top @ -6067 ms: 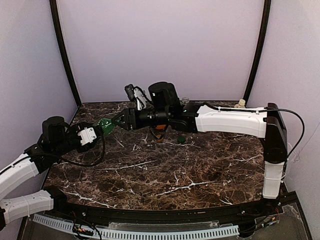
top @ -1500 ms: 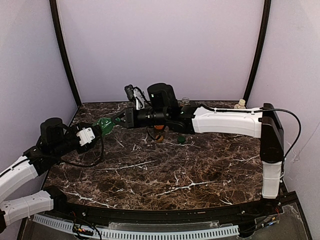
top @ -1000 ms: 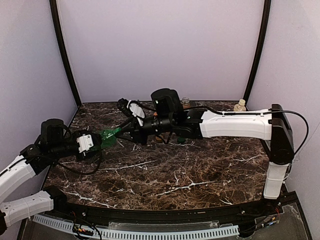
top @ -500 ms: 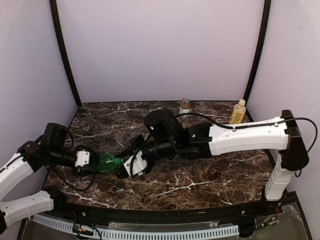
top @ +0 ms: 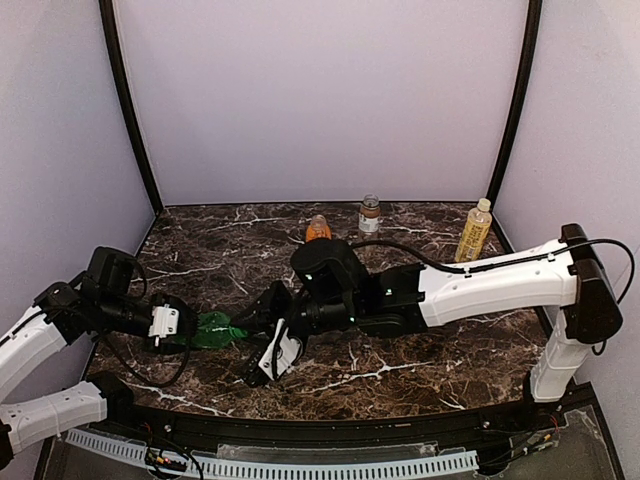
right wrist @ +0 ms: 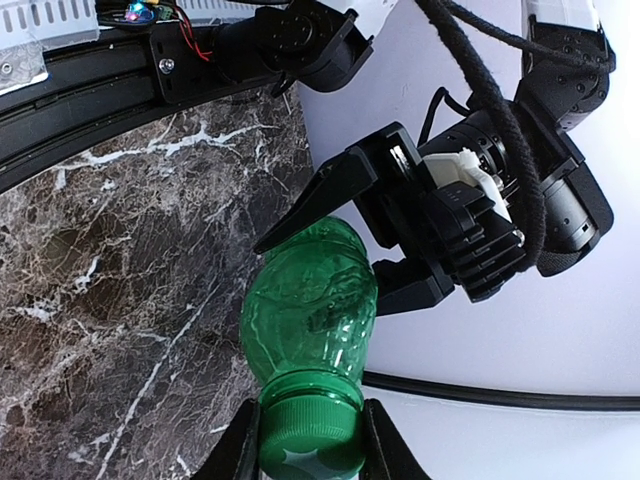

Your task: Unscrew the bottle caps

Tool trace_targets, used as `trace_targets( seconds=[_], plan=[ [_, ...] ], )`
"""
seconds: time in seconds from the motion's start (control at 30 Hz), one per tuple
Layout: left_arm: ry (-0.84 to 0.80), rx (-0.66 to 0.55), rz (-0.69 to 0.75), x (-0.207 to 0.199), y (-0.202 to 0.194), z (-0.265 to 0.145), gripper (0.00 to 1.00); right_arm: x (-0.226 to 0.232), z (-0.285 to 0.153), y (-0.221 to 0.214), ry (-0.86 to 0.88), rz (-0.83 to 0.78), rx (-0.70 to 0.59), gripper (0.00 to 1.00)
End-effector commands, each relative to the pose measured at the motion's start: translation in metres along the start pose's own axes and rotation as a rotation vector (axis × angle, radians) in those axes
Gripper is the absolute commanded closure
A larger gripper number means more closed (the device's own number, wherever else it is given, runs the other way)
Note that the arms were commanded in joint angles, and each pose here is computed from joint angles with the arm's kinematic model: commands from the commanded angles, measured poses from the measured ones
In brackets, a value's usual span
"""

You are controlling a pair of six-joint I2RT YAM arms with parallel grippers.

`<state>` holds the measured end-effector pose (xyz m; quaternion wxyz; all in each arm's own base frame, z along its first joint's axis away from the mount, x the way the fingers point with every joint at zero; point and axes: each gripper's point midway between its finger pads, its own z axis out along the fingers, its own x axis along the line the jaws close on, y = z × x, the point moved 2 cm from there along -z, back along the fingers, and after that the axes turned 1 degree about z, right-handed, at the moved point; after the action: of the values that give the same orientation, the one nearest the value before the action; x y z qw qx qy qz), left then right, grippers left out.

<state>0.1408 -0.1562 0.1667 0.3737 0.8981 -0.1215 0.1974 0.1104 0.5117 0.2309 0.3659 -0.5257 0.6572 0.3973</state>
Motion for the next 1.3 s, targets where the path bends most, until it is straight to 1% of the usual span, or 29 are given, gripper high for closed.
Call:
trace_targets(
  seconds=[0.0,0.03,0.07,0.13,0.23,0.27,0.3,0.33,0.37,0.4,0.43,0.47,0.5,0.57,0.63,0.67,0.73,0.77,0.8,0.83,0.87,0.9,0.97,1.0,1.03,1.17,1.27],
  plan=[
    [-0.062,-0.057,-0.013,-0.014,0.009,-0.002,0.99,-0.043,-0.014,-0.010,-0.178,0.005,0.061,0.60],
    [-0.054,-0.057,-0.015,-0.013,0.009,-0.002,0.99,-0.047,-0.015,-0.010,-0.196,0.022,0.058,0.50],
    [-0.041,-0.059,-0.018,-0.010,0.010,-0.002,0.99,-0.050,-0.016,-0.009,-0.213,0.043,0.054,0.43],
    [-0.016,-0.051,-0.028,-0.005,0.009,-0.002,0.99,-0.057,-0.021,-0.008,-0.249,0.094,0.045,0.34],
    [0.045,-0.014,-0.055,0.006,0.003,0.000,0.99,-0.063,-0.030,-0.006,-0.282,0.178,0.018,0.27],
    [0.094,-0.020,-0.073,0.017,0.004,0.000,0.99,-0.064,-0.034,-0.005,-0.293,0.212,0.007,0.23],
    [0.133,0.008,-0.093,0.023,-0.001,0.001,0.99,-0.066,-0.038,-0.005,-0.306,0.248,-0.003,0.20],
    [0.202,-0.005,-0.115,0.037,0.002,-0.001,0.99,-0.069,-0.043,-0.005,-0.322,0.286,-0.012,0.11],
    [0.249,0.020,-0.130,0.045,-0.004,-0.001,0.99,-0.072,-0.047,-0.006,-0.339,0.340,-0.022,0.03],
    [0.321,-0.001,-0.142,0.059,0.000,-0.005,0.99,-0.078,-0.052,-0.009,-0.360,0.436,-0.040,0.02],
    [0.364,0.022,-0.156,0.065,-0.005,-0.005,0.99,-0.083,-0.056,-0.012,-0.373,0.518,-0.057,0.01],
    [0.418,0.004,-0.153,0.075,-0.001,-0.009,0.99,-0.088,-0.061,-0.018,-0.381,0.626,-0.081,0.01],
    [0.447,0.024,-0.156,0.079,-0.006,-0.009,0.99,-0.092,-0.066,-0.027,-0.381,0.734,-0.109,0.02],
    [0.524,0.049,-0.148,0.090,-0.011,-0.012,0.99,-0.097,-0.074,-0.035,-0.354,0.926,-0.193,0.01],
    [0.622,0.080,-0.136,0.105,-0.016,-0.019,0.99,-0.099,-0.079,-0.036,-0.313,1.050,-0.289,0.01],
    [0.664,0.116,-0.141,0.109,-0.023,-0.022,0.99,-0.100,-0.081,-0.037,-0.305,1.103,-0.330,0.01],
    [0.732,0.146,-0.127,0.118,-0.027,-0.028,0.99,-0.106,-0.080,-0.051,-0.312,1.289,-0.378,0.01],
    [0.762,0.148,-0.109,0.123,-0.026,-0.031,0.99,-0.110,-0.076,-0.064,-0.321,1.413,-0.382,0.03],
    [0.776,0.157,-0.104,0.125,-0.027,-0.033,0.99,-0.109,-0.068,-0.080,-0.327,1.572,-0.357,0.06],
    [0.799,0.172,-0.095,0.128,-0.028,-0.035,0.99,-0.110,-0.062,-0.100,-0.349,1.732,-0.311,0.12],
    [0.814,0.192,-0.093,0.129,-0.031,-0.037,0.99,-0.103,-0.051,-0.113,-0.330,1.872,-0.258,0.19],
    [0.816,0.204,-0.076,0.130,-0.032,-0.037,0.99,-0.102,-0.045,-0.122,-0.320,1.972,-0.241,0.23],
    [0.815,0.226,-0.049,0.130,-0.034,-0.036,0.99,-0.106,-0.034,-0.124,-0.292,2.073,-0.271,0.28],
    [0.812,0.232,-0.041,0.129,-0.034,-0.035,0.99,-0.109,-0.030,-0.122,-0.280,2.088,-0.302,0.29],
    [0.808,0.238,-0.032,0.129,-0.035,-0.034,0.99,-0.111,-0.027,-0.120,-0.280,2.095,-0.316,0.30],
    [0.795,0.233,-0.022,0.127,-0.034,-0.031,0.99,-0.114,-0.015,-0.120,-0.300,2.102,-0.308,0.31],
    [0.782,0.227,-0.020,0.126,-0.034,-0.029,0.99,-0.114,-0.007,-0.122,-0.305,2.108,-0.276,0.35]
  ],
)
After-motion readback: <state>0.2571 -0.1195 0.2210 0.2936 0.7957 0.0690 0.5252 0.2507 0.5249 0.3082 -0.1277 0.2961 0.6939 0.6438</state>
